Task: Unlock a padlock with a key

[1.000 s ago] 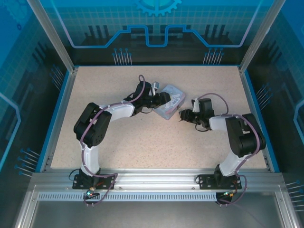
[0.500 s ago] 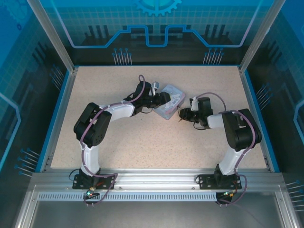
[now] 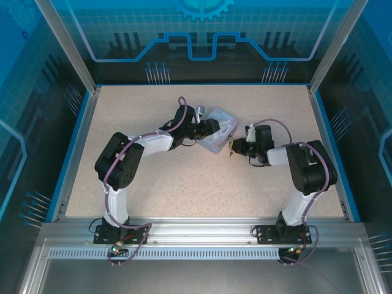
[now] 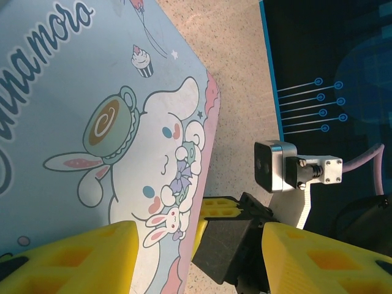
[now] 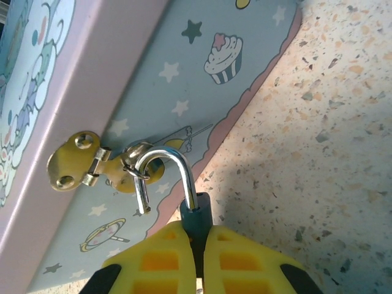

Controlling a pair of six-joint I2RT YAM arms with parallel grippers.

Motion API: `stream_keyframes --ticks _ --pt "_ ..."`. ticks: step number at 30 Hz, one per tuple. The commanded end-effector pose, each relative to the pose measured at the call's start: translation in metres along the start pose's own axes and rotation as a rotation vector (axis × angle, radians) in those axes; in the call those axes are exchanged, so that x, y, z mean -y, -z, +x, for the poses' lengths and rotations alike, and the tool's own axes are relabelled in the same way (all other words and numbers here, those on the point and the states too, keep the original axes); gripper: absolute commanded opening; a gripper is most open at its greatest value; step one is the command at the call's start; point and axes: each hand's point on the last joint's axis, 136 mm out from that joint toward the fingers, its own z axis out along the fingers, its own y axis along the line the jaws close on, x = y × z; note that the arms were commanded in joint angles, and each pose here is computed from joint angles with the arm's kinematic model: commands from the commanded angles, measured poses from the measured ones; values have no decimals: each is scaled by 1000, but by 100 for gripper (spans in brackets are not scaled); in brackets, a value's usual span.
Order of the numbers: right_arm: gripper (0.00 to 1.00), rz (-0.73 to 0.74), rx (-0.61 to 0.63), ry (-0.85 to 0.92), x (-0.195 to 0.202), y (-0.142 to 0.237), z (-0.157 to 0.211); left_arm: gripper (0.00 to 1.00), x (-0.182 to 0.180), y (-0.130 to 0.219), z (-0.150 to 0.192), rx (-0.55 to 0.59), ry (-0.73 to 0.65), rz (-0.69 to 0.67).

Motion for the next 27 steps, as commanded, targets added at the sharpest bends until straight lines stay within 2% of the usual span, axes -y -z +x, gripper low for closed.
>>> stream_keyframes --ticks 1,17,27 --pt "0 21 65 -46 3 3 -15 57 -59 5 26 -64 90 -176" --pt "0 -4 134 -122 -5 0 -43 57 -64 3 30 -71 100 -184" --pt "0 37 164 -142 -2 -7 -56 57 -64 2 30 -74 100 -184"
